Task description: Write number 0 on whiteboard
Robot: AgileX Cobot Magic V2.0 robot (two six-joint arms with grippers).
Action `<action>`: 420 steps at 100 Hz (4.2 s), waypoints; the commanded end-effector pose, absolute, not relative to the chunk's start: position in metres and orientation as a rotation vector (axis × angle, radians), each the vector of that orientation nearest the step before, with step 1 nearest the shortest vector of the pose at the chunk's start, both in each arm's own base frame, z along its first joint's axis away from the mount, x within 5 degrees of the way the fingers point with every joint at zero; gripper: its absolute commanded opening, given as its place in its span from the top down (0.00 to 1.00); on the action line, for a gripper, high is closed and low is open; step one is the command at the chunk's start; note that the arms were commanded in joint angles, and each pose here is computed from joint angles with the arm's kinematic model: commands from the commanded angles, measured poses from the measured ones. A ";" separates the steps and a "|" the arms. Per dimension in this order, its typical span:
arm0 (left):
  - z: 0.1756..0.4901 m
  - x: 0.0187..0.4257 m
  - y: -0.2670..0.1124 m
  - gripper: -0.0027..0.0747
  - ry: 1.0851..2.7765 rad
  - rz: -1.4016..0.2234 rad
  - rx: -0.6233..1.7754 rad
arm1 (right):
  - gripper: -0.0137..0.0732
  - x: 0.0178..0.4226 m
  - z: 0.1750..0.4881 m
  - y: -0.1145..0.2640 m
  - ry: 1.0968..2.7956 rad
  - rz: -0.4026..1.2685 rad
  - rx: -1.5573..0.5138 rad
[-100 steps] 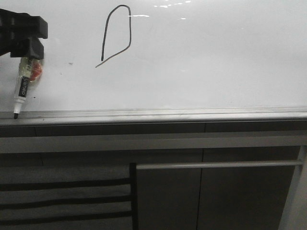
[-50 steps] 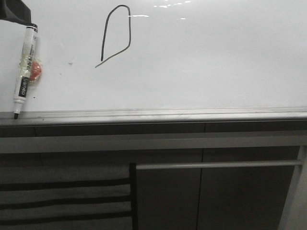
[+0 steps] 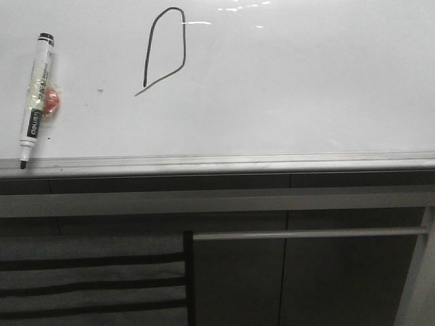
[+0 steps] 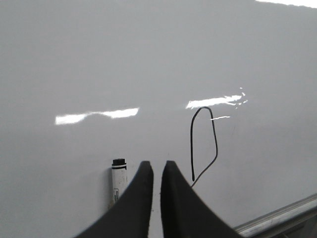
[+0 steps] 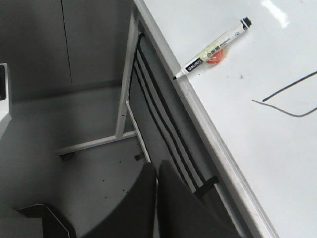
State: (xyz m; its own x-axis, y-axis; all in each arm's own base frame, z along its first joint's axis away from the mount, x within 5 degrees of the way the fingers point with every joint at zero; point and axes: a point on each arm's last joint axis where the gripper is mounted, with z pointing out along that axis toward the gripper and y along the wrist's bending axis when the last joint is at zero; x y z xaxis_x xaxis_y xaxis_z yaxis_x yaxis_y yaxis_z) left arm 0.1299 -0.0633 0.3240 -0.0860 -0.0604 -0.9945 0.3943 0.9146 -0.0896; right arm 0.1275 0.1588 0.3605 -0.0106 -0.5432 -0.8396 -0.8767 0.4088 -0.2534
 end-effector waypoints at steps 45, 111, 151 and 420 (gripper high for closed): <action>0.299 0.059 -0.035 0.99 1.361 -0.370 0.441 | 0.92 0.078 0.303 0.087 1.419 0.404 -0.927; 0.298 0.053 -0.037 0.99 1.342 -0.405 0.475 | 0.92 0.076 0.281 0.086 1.479 0.398 -0.971; 0.283 0.060 -0.028 0.99 1.413 -0.298 0.399 | 0.92 0.076 0.281 0.086 1.479 0.398 -0.971; 0.178 0.054 0.000 0.99 1.761 0.017 0.006 | 0.92 0.054 0.222 0.036 1.259 0.276 -0.611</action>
